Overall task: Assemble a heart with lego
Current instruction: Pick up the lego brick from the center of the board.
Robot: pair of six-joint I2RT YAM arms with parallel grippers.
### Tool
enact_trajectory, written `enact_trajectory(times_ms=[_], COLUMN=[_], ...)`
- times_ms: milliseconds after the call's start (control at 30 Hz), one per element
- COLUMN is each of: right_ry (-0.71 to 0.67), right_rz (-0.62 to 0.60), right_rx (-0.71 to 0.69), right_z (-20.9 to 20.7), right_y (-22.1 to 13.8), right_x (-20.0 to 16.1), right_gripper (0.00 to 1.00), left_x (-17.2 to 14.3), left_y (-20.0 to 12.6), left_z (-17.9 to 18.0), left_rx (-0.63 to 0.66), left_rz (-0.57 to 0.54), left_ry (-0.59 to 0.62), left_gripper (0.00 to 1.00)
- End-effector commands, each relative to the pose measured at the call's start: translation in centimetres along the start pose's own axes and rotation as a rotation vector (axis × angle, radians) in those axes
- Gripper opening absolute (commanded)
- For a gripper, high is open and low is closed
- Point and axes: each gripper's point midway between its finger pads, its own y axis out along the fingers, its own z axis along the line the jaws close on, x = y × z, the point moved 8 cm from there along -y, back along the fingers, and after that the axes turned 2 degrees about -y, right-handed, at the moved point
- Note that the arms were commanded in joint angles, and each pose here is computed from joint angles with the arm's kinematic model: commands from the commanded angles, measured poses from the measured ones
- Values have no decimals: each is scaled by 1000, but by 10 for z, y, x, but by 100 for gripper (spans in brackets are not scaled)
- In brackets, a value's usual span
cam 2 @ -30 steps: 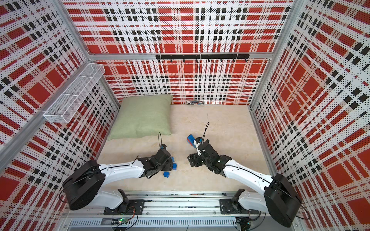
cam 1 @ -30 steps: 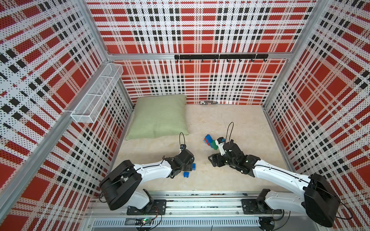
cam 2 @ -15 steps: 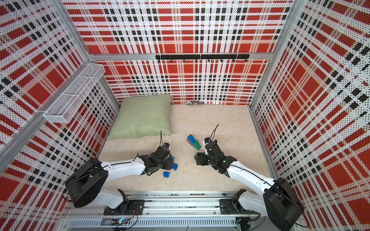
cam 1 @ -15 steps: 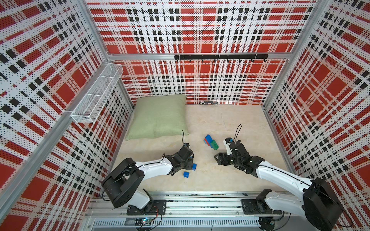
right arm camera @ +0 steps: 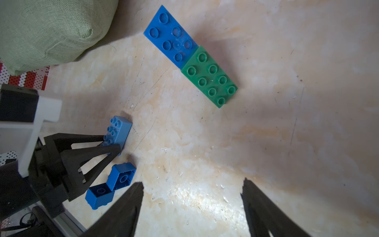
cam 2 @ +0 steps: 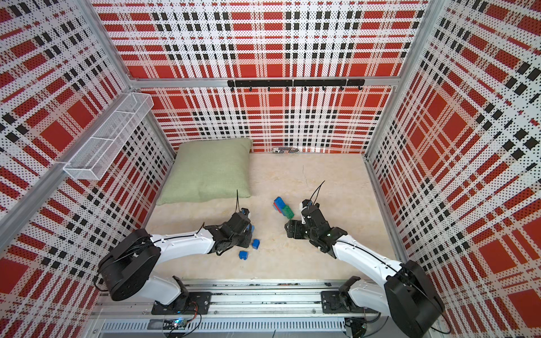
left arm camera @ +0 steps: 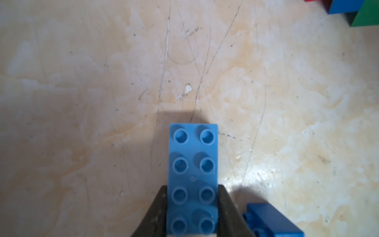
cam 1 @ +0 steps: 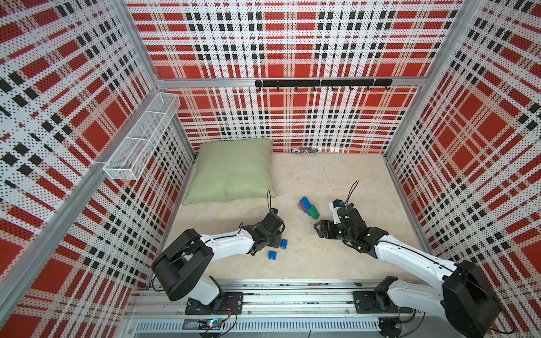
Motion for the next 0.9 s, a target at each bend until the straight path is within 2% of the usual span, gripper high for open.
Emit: enact_trajectory(times_ms=[0,67,167,300,367,433,567,733,867], right_ry=[22,40,89,110,118,123,155,183,191], right_rz=[-73,-105,-162,-248,-235,-216,-208,-179,-167], right_rx=[117,181,307,481,513,539,552,636,652], right_z=[18,23,28,43,49,53,55,63,65], right_y=[-14,-21,-35,-55,-54,-50,-41,-28,-20], right_x=[19,27,40,61,68,74,80,91,94], right_gripper=[79,79,78,75,74,72,69,61,48], left_x=[38,52,72,95,102,107,113,114,113], left_y=[-29,-45,-64,-82,-89,-93,-98,-97,-95], left_z=[-27,-50,-71,-93,-105,-109,-117,-124,-125], left_rx=[-72,-143,-230,-256,-343,-368,-400,-430,-429], left_rz=[-140,-208,-309,-426,-462,-491,-510,-502,-499], left_ry=[20,39,-30,-104,-121,-141,-127,-113,-108], left_gripper=[26,26,26,26,26,26,26,26,26])
